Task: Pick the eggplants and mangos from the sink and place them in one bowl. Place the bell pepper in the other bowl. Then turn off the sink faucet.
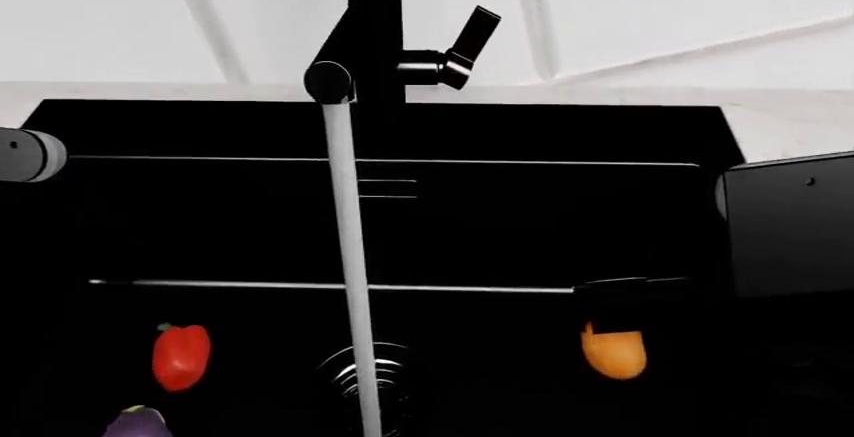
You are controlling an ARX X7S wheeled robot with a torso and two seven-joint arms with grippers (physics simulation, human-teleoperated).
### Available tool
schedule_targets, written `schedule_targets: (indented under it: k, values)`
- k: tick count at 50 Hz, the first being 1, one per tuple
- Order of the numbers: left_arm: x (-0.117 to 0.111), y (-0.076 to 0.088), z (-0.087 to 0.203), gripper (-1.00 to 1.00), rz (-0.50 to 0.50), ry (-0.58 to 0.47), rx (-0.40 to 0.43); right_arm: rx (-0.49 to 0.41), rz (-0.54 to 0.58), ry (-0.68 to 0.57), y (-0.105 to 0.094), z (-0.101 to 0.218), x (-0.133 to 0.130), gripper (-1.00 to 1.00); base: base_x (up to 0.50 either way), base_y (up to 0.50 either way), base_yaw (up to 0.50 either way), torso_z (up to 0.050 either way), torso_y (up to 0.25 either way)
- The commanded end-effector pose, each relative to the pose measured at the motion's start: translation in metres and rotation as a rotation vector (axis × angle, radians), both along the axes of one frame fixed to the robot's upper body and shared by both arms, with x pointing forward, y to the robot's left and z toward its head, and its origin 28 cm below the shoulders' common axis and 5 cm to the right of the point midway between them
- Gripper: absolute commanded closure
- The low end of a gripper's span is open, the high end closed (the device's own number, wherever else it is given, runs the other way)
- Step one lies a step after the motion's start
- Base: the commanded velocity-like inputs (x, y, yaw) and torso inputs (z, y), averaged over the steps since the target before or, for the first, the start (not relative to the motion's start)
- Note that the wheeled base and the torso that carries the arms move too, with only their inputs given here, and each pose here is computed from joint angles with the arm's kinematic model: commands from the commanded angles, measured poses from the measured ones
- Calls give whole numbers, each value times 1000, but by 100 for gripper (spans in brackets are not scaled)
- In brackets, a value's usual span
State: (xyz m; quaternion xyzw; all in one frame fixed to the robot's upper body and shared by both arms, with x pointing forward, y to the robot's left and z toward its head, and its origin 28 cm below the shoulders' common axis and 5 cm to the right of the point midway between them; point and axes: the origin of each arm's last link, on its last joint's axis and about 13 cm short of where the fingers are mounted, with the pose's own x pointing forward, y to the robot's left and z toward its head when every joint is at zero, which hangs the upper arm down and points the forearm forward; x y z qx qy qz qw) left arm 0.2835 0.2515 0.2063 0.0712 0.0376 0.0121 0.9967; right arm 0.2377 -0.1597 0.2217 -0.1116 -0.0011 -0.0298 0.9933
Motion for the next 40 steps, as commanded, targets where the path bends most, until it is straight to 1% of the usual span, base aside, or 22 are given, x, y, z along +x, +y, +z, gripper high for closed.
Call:
schedule_targets:
  k: [1,5,6,11,17,22,25,29,30,31,34,35,37,38,40]
  values:
    - [2,1,-1,-100,-36,-4,-31,13,-8,12,0,-3,-2,-100,438,62,0,0,0]
    - [3,-1,-4,-100,-35,1,-30,19,-14,19,0,-3,-2,-100,361,63,0,0,0]
    - [4,1,-3,-100,-34,2,-33,20,-17,22,0,-4,-2,-100,277,66,0,0,0]
    - [5,0,-7,-100,-37,10,-34,18,-19,33,0,-5,-1,-100,175,23,0,0,2]
    - [4,0,-10,-100,-46,18,-13,22,-20,37,0,-7,-2,-100,83,0,0,0,0]
    - [3,-2,-9,-100,-49,22,-27,28,-27,41,-1,-5,-3,-100,51,0,0,0,0]
    - [3,-1,-10,-100,-51,51,-31,34,-25,48,-1,-6,-3,-100,0,0,0,0,0]
    - [3,0,-9,-100,-47,58,-37,35,-19,53,0,-5,-1,-100,0,0,0,0,0]
    - [3,-1,-9,-100,-65,60,-29,33,-17,56,0,-5,-1,-100,0,0,0,0,0]
    - [3,-1,-8,-100,-54,74,-38,35,-18,57,0,-5,-1,-100,0,0,0,0,0]
    - [3,-1,-6,-100,-75,129,-18,38,-18,65,1,-7,-2,-100,0,0,0,0,0]
    - [2,-1,-6,-100,-95,166,33,38,-19,67,0,-7,-3,-100,0,0,0,0,0]
    - [0,-3,-3,-100,-106,218,52,39,-21,74,0,-8,-4,-100,0,0,0,0,0]
    - [-3,-3,-2,-100,-117,270,42,38,-20,76,0,-8,-5,-100,0,0,0,0,0]
    - [-8,-2,-1,-100,-132,324,54,39,-20,82,0,-10,-5,-100,0,0,0,0,0]
